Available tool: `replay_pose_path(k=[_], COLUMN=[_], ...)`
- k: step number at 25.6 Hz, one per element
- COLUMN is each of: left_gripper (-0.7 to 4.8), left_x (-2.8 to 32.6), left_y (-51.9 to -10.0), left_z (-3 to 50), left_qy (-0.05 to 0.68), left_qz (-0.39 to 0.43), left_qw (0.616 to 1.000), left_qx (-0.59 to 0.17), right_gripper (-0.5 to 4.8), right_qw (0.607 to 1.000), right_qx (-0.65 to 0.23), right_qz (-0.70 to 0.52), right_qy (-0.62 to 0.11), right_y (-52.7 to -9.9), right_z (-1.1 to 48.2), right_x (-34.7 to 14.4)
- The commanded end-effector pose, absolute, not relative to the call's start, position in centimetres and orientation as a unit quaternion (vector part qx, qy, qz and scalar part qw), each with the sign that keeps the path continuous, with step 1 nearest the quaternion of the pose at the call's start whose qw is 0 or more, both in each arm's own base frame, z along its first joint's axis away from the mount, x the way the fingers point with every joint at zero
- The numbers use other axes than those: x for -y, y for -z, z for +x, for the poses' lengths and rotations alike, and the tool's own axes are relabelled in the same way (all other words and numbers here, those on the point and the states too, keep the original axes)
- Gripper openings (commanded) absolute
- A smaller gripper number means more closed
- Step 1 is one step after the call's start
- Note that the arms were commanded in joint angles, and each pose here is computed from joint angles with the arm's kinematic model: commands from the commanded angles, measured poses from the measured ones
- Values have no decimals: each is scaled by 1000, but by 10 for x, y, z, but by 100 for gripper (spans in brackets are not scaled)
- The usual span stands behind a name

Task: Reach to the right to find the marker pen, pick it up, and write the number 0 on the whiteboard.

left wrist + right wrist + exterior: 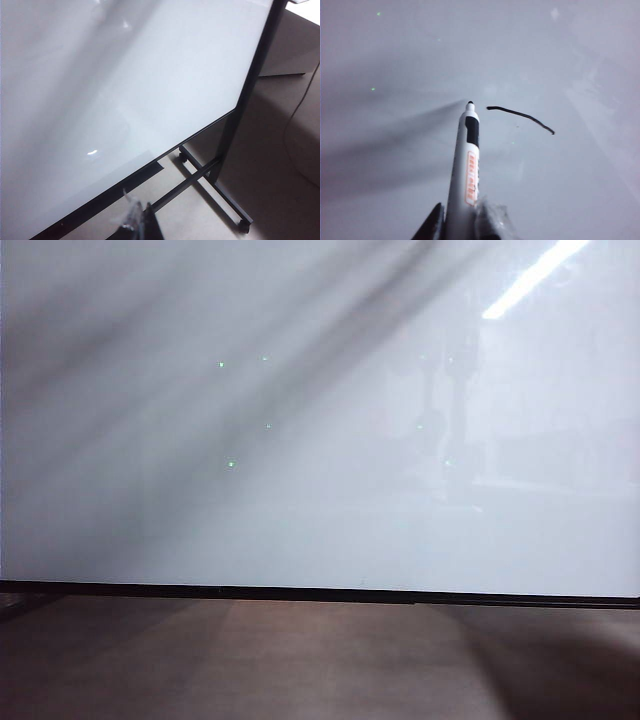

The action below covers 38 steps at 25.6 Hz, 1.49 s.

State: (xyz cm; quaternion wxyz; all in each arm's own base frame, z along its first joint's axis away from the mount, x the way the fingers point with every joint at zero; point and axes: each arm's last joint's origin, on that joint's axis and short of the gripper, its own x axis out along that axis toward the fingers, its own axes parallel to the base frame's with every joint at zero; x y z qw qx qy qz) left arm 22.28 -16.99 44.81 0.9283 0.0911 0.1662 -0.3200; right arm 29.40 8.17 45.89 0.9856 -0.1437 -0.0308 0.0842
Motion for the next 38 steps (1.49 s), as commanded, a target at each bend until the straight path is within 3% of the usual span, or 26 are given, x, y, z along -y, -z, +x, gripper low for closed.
replay_pose_path(k=[1, 19, 38], left_gripper=[-5, -5, -5], left_x=[169, 170, 170], left_y=[-452, -454, -455], left_z=[221, 222, 222], left_qy=[323, 324, 324], left_qz=[90, 89, 88], left_qw=[929, 931, 931], left_qx=[-156, -144, -141], right_gripper=[-5, -5, -5], right_qw=[986, 986, 985], right_qx=[47, 48, 50], right_qz=[-140, -150, -150], right_qy=[-75, -45, -72], right_y=[-463, -459, -458], right_z=[295, 306, 307], right_x=[-80, -71, -73])
